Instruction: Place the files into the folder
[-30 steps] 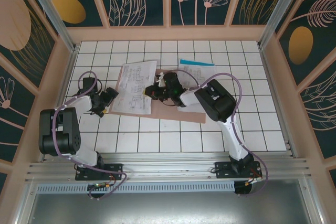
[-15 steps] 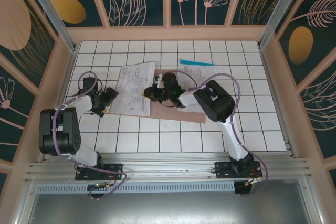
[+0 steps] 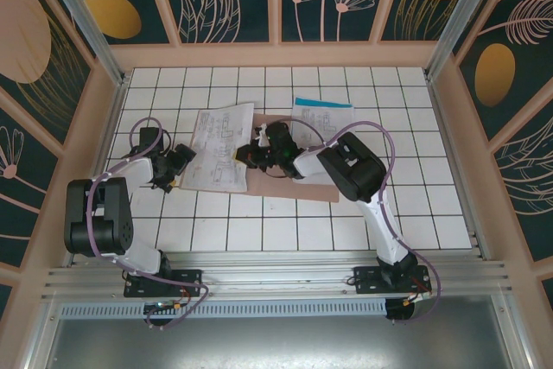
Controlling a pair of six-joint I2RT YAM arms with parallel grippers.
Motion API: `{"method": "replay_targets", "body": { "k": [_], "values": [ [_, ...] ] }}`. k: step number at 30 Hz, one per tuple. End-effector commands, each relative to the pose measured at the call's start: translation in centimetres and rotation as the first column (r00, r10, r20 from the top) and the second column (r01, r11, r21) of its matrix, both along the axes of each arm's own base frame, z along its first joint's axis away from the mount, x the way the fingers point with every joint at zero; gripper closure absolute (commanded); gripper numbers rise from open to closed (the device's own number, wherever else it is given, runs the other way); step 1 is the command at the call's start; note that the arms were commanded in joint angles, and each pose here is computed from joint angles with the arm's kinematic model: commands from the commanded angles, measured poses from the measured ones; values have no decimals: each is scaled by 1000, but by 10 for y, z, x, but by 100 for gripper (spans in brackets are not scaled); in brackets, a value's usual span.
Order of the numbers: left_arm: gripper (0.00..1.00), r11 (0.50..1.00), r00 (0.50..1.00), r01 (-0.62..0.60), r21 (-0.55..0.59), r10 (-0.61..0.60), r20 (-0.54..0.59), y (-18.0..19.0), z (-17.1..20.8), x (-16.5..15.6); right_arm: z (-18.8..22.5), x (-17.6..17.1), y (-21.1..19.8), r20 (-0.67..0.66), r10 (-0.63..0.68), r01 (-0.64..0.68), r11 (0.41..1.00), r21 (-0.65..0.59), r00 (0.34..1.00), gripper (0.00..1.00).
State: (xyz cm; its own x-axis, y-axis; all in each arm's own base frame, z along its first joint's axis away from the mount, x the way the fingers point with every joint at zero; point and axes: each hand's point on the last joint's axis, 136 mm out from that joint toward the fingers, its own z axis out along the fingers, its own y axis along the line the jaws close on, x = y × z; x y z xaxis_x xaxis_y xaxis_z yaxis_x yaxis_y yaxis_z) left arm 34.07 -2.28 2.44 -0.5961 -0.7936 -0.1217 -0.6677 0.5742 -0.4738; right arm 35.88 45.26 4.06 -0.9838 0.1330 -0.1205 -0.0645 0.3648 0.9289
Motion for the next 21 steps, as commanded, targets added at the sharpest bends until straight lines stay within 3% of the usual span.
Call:
{"method": "replay_targets", "body": {
  "k": [1,5,8,13,21],
  "values": [
    [6,951,987,137,-279,-155,-47,-74,-17,-22,-11,-6,-8,-33,-25,23,997,-75,999,95],
    [6,957,989,130,-258,-145,-39,-70,-9,-23,8,0,-26,-19,-97,94,987,-127,995,68],
    [6,956,990,121,-267,-134,-32,-72,-1,-24,23,2,-40,-31,-142,135,976,-172,989,55],
    [6,953,990,128,-275,-140,-25,-80,13,-27,39,2,-70,-55,-211,189,943,-274,976,46],
    [7,946,985,169,-276,-169,23,-94,40,-26,65,11,-135,-59,-377,336,877,-343,924,46]
  ]
}}
